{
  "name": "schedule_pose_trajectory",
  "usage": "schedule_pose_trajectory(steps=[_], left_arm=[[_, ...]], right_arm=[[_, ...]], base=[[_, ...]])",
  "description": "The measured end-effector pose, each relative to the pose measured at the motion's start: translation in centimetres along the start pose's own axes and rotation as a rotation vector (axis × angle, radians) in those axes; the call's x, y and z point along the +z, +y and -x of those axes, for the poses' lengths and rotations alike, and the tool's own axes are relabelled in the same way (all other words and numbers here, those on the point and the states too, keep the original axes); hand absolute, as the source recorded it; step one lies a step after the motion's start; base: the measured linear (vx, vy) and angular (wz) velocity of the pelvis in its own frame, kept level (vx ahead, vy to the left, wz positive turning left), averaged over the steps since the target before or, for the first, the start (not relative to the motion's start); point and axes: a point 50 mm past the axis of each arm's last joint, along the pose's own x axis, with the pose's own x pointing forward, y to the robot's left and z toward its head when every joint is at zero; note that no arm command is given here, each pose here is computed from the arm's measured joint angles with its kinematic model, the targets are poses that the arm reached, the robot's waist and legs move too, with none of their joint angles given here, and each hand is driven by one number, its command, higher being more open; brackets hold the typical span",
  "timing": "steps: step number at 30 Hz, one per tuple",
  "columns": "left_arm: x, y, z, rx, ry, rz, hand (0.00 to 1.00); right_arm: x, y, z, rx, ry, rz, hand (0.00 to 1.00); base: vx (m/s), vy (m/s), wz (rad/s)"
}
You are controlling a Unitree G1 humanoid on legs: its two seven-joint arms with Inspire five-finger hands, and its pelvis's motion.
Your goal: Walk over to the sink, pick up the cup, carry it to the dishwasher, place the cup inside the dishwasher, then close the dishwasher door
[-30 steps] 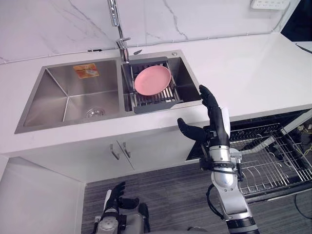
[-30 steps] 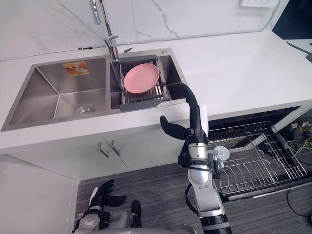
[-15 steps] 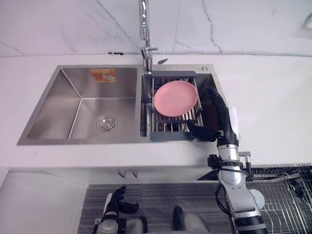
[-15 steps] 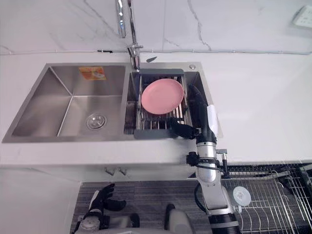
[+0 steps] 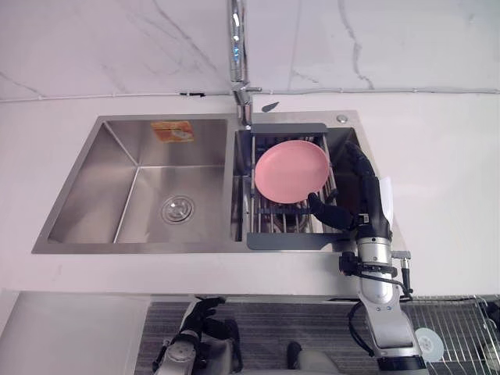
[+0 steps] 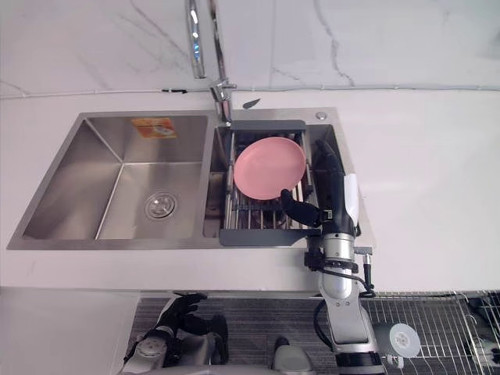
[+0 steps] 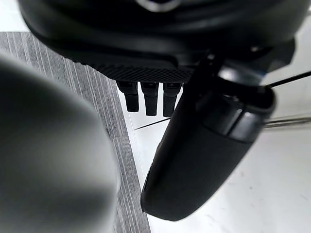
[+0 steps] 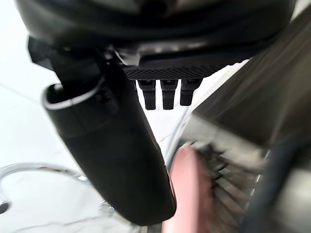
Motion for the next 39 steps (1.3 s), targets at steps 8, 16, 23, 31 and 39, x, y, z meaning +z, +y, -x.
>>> schedule_pose_trajectory(steps=[8, 16, 23, 31, 39], left_arm=[[-1.8, -0.2, 0.5, 0.004, 0.062, -0.004, 0.9], [-2.0, -0.3, 0.5, -0.002, 0.087, -0.002, 0.9], [-2.1, -0.3, 0.5, -0.008, 0.094, 0.008, 0.9], [-2.2, -0.2, 0.6, -0.012, 0.094, 0.017, 0.9], [-2.2, -0.2, 0.6, -0.013, 0.091, 0.019, 0.9]], right_arm=[[-2.2, 0.3, 1.3, 0.06, 0.097, 0.057, 0.9], [-3.3, 0.5, 1.7, 0.065, 0.156, 0.065, 0.9], [-3.5, 0.4, 1.6, 0.049, 0.173, 0.113, 0.9], [-2.9, -0.3, 0.2, 0.063, 0.1, 0.197, 0.9], [-2.0, -1.1, -1.5, 0.117, 0.006, 0.289, 0.9]], base=[[-0.01, -0.014, -0.06], [0.0, -0.011, 0.05], [0.0, -0.01, 0.03], [0.0, 0.0, 0.0], [0.0, -0.004, 0.01]])
